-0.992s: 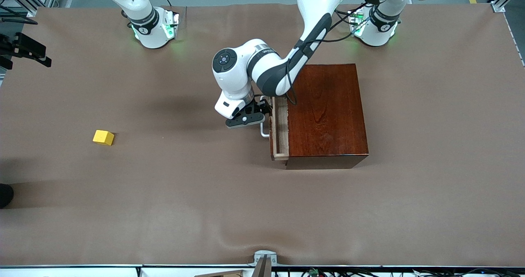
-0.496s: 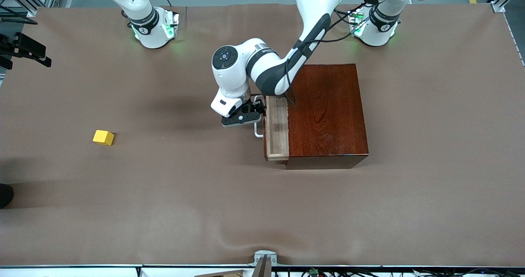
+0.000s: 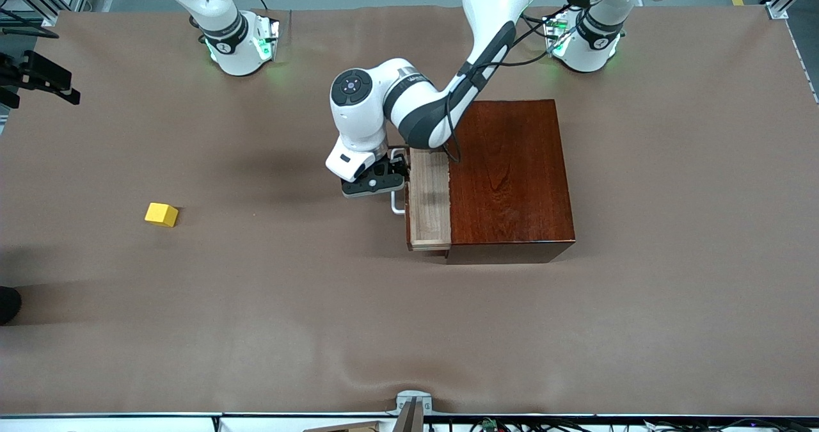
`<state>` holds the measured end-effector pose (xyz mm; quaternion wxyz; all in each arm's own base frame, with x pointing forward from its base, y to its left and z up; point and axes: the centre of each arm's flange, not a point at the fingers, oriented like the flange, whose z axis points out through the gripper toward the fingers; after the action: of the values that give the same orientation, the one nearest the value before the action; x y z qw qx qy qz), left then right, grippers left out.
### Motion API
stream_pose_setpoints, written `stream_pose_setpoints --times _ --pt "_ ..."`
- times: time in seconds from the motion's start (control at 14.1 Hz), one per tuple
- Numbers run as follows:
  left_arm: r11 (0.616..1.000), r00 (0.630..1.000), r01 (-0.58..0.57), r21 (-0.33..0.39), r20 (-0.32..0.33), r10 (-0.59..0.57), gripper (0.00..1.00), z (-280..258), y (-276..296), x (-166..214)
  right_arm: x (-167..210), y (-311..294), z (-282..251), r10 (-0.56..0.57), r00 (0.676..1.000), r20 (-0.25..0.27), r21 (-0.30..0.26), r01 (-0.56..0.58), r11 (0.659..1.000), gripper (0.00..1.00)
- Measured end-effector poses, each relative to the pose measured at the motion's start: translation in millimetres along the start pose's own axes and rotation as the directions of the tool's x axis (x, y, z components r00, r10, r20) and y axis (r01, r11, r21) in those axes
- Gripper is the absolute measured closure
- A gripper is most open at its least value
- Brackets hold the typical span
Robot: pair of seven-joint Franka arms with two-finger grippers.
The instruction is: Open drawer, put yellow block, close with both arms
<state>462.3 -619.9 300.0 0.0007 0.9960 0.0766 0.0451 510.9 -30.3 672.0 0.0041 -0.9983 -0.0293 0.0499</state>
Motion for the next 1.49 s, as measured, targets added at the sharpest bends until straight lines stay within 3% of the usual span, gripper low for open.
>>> stream_pose_setpoints --times 0.28,0.57,1.06,1.2,1.49 --pt "1.000 1.000 0.017 -0.012 -0.006 -0.017 0.00 0.2 1.9 -0.4 0.0 0.4 -0.1 0.001 1.000 -0.001 0.000 -0.001 1.000 0.00" --pt "0.996 0.999 0.015 -0.090 -0.036 -0.018 0.00 -0.3 18.7 -12.2 2.1 0.8 -1.3 0.001 1.000 -0.017 -0.002 -0.001 1.000 0.00" --pt "0.995 0.999 0.011 -0.103 -0.042 -0.016 0.00 -2.8 23.0 -14.4 14.9 5.3 6.5 0.007 0.999 -0.033 -0.005 -0.008 1.000 0.00" --pt "0.993 0.999 0.015 -0.118 -0.045 -0.021 0.00 -9.8 24.8 -12.3 21.6 5.9 9.8 0.008 0.999 -0.046 -0.007 -0.008 1.000 0.00" --pt "0.991 0.998 0.031 -0.131 -0.049 -0.037 0.00 -55.1 21.5 -2.1 38.3 7.5 29.1 0.008 1.000 -0.022 -0.007 -0.009 1.000 0.00"
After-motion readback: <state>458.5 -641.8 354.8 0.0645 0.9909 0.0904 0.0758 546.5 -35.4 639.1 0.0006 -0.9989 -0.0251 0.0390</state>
